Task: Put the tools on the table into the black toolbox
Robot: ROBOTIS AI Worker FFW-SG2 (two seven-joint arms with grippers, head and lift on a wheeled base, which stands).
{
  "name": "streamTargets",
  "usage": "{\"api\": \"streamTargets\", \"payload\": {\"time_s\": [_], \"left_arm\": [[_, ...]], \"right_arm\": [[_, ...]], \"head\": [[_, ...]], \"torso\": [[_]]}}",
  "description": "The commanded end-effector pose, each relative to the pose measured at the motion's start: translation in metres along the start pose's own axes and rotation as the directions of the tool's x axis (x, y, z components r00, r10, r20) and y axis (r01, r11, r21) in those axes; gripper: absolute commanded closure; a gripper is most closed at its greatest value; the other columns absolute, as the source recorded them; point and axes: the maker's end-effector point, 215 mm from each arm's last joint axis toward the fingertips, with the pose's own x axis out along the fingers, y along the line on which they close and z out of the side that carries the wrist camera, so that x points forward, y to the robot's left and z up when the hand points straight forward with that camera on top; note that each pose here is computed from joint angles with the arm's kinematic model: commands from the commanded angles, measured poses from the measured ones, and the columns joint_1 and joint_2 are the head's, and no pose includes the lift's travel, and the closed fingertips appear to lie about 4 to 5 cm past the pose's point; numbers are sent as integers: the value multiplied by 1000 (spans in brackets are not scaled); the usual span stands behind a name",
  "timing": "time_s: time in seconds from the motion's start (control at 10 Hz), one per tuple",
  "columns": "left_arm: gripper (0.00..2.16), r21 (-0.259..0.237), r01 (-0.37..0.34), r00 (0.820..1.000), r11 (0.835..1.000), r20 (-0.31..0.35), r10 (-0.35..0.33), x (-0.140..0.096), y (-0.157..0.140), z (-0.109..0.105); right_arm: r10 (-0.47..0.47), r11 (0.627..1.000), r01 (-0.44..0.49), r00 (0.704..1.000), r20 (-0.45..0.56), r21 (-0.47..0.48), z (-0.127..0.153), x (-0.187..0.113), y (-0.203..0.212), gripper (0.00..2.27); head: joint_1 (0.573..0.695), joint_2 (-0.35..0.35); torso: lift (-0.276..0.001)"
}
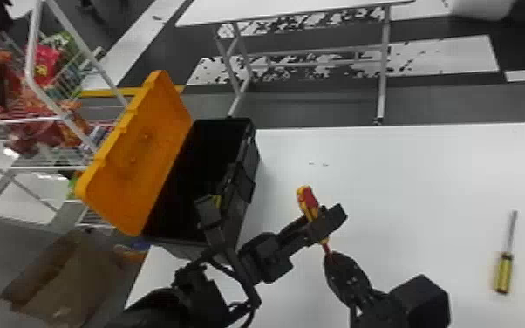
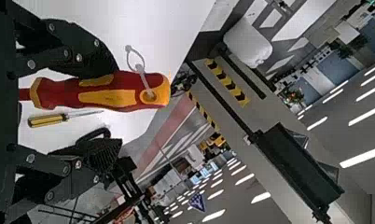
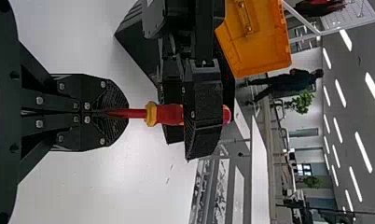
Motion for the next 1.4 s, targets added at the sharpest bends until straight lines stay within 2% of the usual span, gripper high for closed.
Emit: {"api": "streamTargets", "payload": {"time_s": [0.0, 0.1, 0.3, 0.4, 0.5, 0.6, 0.7, 1.0, 1.3], "left_arm": [[1690, -3, 7, 999, 1000, -41, -7, 1, 0, -9], [1905, -12, 9, 998, 1000, -63, -10, 1, 1, -14], [2128, -11, 0, 996, 1000, -85, 0, -1, 4, -20], [2128, -8, 3, 997, 1000, -83, -4, -1, 3, -18], [2128, -7, 3, 997, 1000, -81, -3, -1, 3, -17], [2128, -7, 3, 997, 1000, -81, -3, -1, 3, -17], [2128, -6, 4, 997, 1000, -81, -4, -1, 2, -17], [2128, 6, -5, 997, 1000, -71, 5, -4, 4, -11], [2132, 101, -48, 999, 994, -11, 49, -24, 1, 30]], "right_arm": [[0, 1000, 0, 1000, -1, 1, 0, 0, 0, 2243], [-2, 1000, 2, 1000, -1, 1, 0, 0, 0, 2243], [-5, 1000, 5, 1000, 4, 0, 2, 0, -1, 2240], [-14, 1000, 14, 1000, 14, -2, 4, 0, -3, 1939], [-24, 1000, 25, 1000, 16, -2, 5, 0, -5, 1197], [-36, 999, 36, 999, 16, -1, 4, -1, -7, 255], [-47, 999, 47, 999, 17, -1, 5, -1, -10, 60], [-76, 997, 76, 997, -7, 16, -5, -4, -16, 56], [-125, 989, 126, 992, -26, 71, -23, -22, -45, 66]], "head": [[695, 337], [695, 333], [695, 329], [695, 329], [695, 328], [695, 326], [695, 322], [695, 312], [695, 308]], "torso": [[-75], [-75], [-75], [-75], [-75], [-75], [-75], [-75], [-75]]}}
